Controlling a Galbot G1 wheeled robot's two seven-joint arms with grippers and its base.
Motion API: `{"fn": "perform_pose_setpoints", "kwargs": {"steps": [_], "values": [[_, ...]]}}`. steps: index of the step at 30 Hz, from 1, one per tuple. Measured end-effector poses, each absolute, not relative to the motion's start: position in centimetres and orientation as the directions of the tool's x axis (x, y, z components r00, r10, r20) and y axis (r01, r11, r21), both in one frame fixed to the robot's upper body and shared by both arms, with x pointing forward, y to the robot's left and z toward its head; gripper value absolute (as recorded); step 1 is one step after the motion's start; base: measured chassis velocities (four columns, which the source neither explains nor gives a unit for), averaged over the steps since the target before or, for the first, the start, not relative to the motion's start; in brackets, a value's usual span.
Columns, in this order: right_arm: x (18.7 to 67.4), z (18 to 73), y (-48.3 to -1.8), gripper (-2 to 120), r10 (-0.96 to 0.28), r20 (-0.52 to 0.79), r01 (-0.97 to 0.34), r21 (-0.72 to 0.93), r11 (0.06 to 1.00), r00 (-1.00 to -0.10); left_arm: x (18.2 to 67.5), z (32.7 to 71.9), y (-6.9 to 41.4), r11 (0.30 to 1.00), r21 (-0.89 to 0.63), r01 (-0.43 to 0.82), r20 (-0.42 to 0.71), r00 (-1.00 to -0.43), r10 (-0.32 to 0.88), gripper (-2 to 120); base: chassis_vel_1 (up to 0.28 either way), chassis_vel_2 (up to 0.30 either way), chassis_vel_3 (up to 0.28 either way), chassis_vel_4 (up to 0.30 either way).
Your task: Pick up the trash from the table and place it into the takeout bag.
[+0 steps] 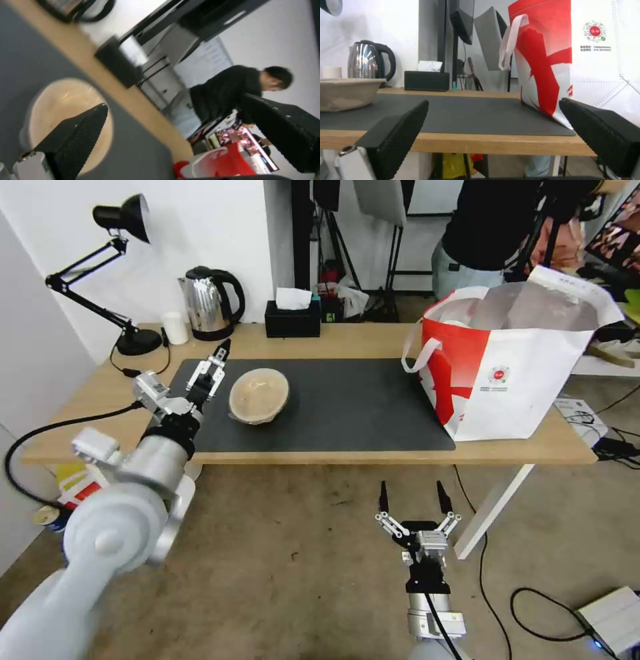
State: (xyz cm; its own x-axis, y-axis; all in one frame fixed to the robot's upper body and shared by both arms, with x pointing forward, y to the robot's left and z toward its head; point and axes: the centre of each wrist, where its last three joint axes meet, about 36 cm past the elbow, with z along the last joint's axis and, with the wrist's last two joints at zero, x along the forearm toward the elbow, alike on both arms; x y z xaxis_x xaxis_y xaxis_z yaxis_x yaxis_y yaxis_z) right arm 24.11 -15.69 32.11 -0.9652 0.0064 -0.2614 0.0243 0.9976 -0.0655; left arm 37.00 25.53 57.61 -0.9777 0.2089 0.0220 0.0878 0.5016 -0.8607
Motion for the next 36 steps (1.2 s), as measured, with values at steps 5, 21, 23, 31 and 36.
{"fn": "perform_pose_setpoints", "kwargs": {"steps": [5, 21, 23, 31, 36], "values": [[24.1, 32.1, -15.7, 100, 0.006, -0.261, 0.024, -0.065, 0.998, -0.965, 37.2, 57.6, 25.6, 0.497, -0.865, 0.076, 0.037, -0.976, 0.213, 100, 0.000, 0.000, 0.000, 0.000], [24.1, 32.1, -15.7, 100, 0.006, -0.261, 0.024, -0.065, 0.998, -0.965, 35.8, 59.2, 27.9, 0.685, -0.713, -0.150, 0.194, -0.981, -0.013, 100, 0.000, 0.000, 0.000, 0.000], [24.1, 32.1, -15.7, 100, 0.006, -0.261, 0.024, -0.065, 0.998, -0.965, 35.8, 59.2, 27.9, 0.687, -0.710, -0.154, 0.196, -0.980, -0.017, 100, 0.000, 0.000, 0.000, 0.000], [24.1, 32.1, -15.7, 100, 0.006, -0.261, 0.024, -0.065, 0.998, -0.965, 36.0, 59.3, 28.1, 0.696, -0.700, -0.158, 0.199, -0.980, -0.022, 100, 0.000, 0.000, 0.000, 0.000], [24.1, 32.1, -15.7, 100, 0.006, -0.261, 0.024, -0.065, 0.998, -0.965, 36.4, 59.0, 27.8, 0.686, -0.710, -0.160, 0.219, -0.976, -0.001, 100, 0.000, 0.000, 0.000, 0.000]]}}
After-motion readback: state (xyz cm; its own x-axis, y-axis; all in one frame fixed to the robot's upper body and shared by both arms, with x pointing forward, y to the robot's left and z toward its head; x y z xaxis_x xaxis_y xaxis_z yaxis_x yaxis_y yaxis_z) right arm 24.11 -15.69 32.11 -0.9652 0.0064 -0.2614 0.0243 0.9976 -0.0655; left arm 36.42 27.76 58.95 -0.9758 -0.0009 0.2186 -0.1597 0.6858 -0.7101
